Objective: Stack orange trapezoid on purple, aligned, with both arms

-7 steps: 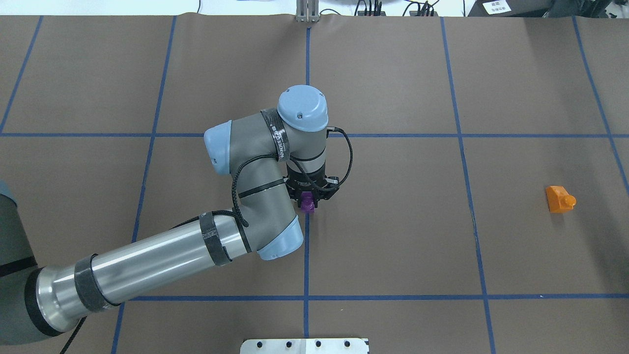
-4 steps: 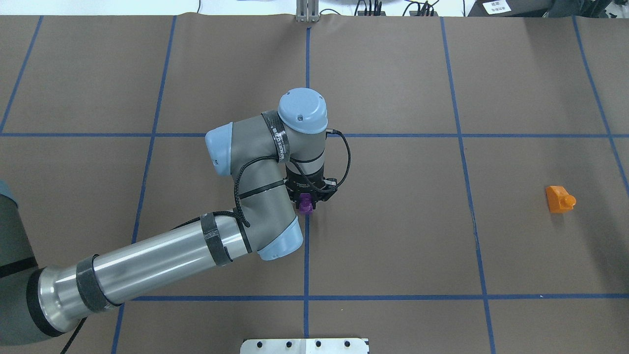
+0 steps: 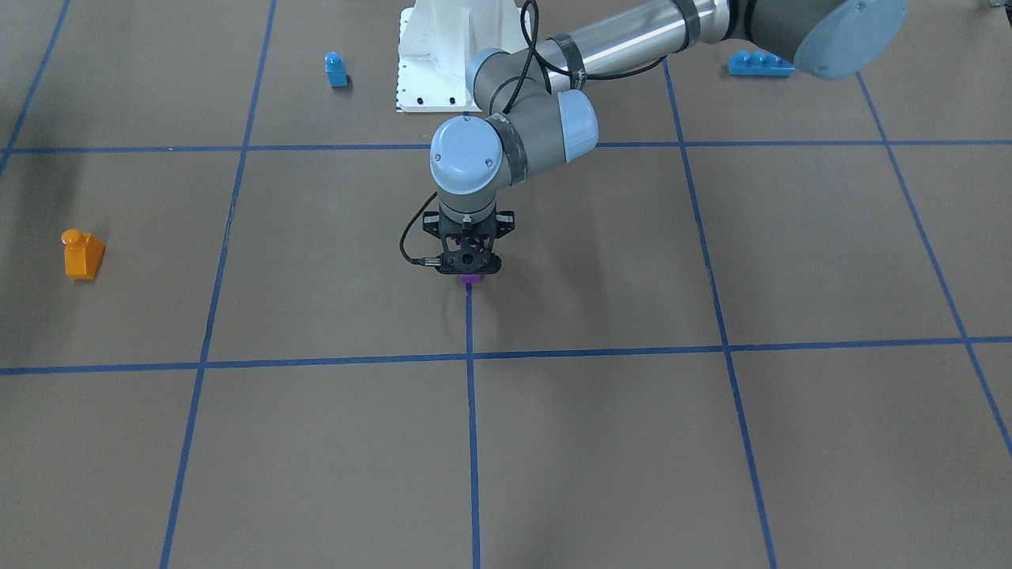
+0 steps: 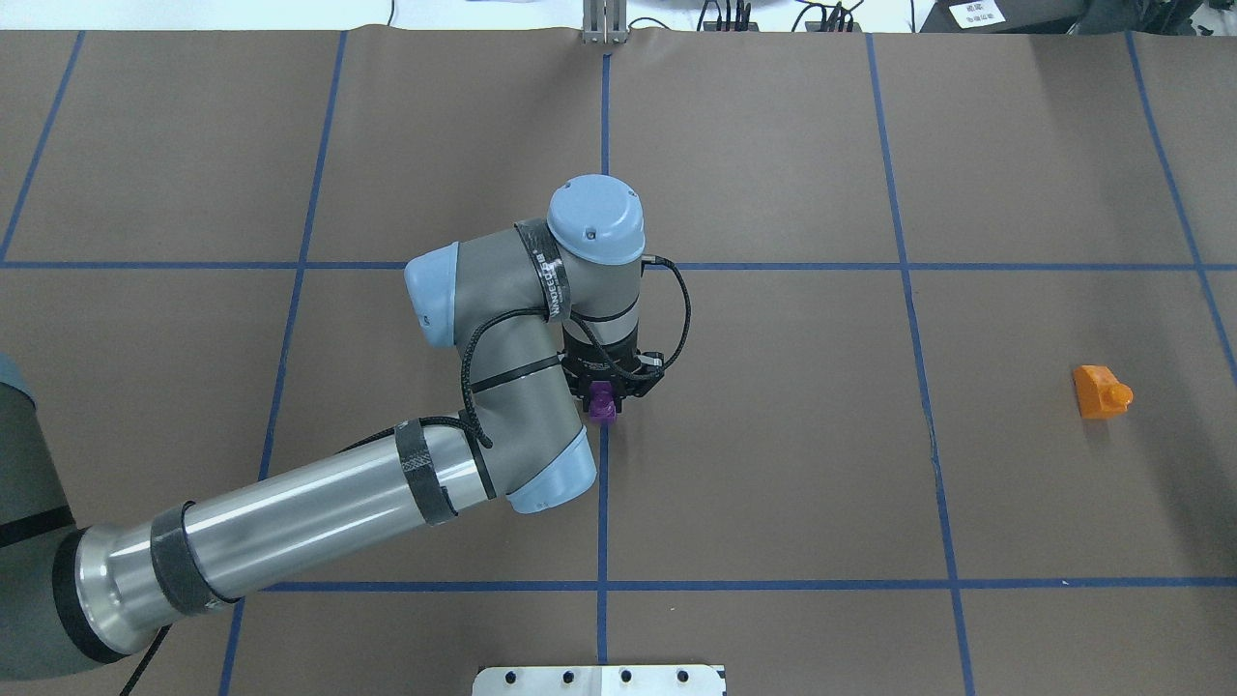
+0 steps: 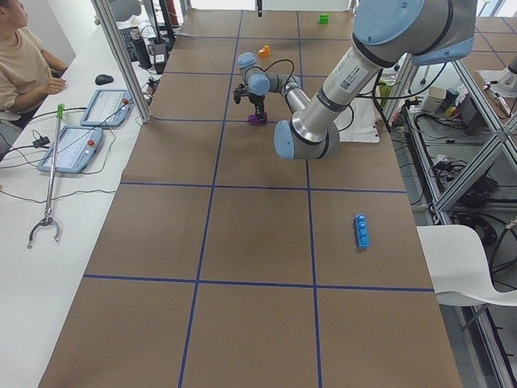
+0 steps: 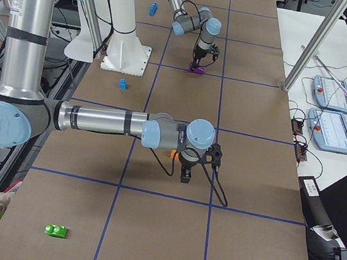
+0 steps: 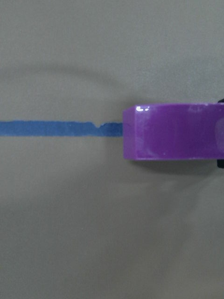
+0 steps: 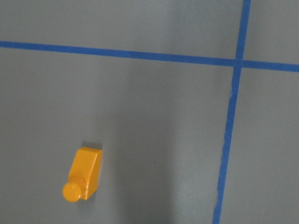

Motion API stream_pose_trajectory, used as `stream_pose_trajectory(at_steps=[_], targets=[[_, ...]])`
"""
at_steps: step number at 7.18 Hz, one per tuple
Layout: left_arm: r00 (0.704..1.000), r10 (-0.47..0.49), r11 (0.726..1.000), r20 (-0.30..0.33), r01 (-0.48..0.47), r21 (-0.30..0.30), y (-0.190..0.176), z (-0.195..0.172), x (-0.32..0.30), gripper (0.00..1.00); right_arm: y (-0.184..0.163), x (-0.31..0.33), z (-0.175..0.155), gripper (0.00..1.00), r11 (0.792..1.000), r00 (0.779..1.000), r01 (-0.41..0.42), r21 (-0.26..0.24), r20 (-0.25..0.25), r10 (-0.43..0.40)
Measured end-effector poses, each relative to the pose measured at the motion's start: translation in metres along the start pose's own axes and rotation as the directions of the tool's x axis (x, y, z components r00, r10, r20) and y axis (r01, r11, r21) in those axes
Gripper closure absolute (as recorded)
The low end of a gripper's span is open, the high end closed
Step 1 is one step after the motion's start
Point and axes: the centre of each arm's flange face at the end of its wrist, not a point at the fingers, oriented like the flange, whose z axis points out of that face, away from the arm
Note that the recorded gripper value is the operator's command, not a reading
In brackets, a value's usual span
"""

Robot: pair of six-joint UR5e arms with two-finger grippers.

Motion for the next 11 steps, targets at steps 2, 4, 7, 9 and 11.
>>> stream_pose_trajectory(at_steps=[2,4,7,9,11], targets=[[1.000,0.007,1.000,0.000,-0.007,-0.001,0.001,0.002,0.000,0.63,0.000,0.000,0.000,0.00,1.000,1.000,0.001,-0.001,0.000,-0.001],[1.000,0.012,1.000,-0.001,-0.012,0.000,0.001,0.002,0.000,0.33,0.000,0.000,0.001,0.00,1.000,1.000,0.001,-0.001,0.000,-0.001],[1.000,0.020,1.000,0.001,-0.020,0.012,0.003,0.003,0.002,0.00,0.000,-0.001,0.001,0.00,1.000,1.000,0.002,-0.003,0.000,-0.002],[1.000,0.020,0.999,-0.015,-0.019,0.037,-0.002,-0.016,0.002,0.00,-0.001,-0.004,0.002,0.00,1.000,1.000,0.010,-0.004,0.002,-0.010],[0.998,0.016,0.996,-0.067,-0.010,0.093,-0.006,-0.077,-0.011,0.00,-0.007,-0.033,0.024,0.00,0.999,0.999,0.036,-0.033,0.007,-0.035]])
